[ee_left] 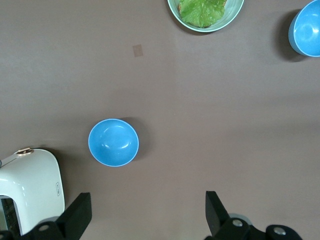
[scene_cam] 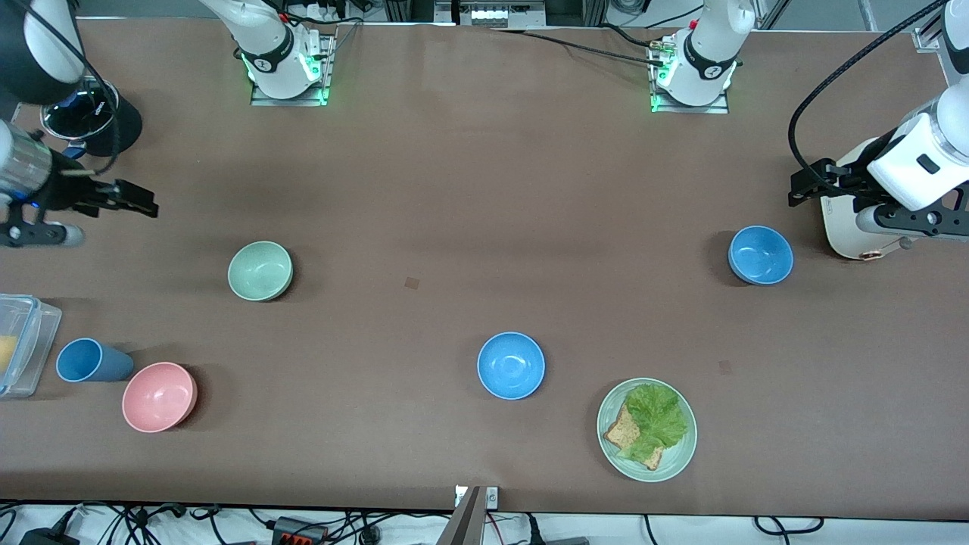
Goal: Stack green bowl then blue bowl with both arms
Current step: 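Reach the right gripper down toward the pale green bowl, then close the right gripper on the rim of the pale green bowl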
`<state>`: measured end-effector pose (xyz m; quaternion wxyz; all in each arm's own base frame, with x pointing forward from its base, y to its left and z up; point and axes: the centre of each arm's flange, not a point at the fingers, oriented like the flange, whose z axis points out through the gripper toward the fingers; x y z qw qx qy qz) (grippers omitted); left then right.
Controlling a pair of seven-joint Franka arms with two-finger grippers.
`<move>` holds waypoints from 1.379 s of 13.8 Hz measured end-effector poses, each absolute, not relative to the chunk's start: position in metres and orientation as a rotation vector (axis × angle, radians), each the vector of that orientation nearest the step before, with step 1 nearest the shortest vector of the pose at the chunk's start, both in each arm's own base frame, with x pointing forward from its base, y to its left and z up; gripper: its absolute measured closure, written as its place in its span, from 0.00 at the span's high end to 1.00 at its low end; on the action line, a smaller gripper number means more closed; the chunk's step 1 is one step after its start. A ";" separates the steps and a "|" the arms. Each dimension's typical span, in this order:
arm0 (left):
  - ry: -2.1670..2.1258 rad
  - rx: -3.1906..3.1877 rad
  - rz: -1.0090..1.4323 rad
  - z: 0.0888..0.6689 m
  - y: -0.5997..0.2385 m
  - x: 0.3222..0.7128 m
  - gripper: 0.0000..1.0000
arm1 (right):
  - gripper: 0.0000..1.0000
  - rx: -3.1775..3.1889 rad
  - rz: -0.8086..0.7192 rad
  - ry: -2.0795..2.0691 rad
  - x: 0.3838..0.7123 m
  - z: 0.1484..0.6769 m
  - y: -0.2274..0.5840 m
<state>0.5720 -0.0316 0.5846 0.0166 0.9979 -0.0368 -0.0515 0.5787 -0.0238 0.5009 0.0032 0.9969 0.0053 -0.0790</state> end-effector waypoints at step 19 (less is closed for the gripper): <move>-0.108 3.102 -0.166 0.585 -0.029 0.571 1.00 | 0.85 3.047 -0.700 0.053 0.617 0.213 -0.018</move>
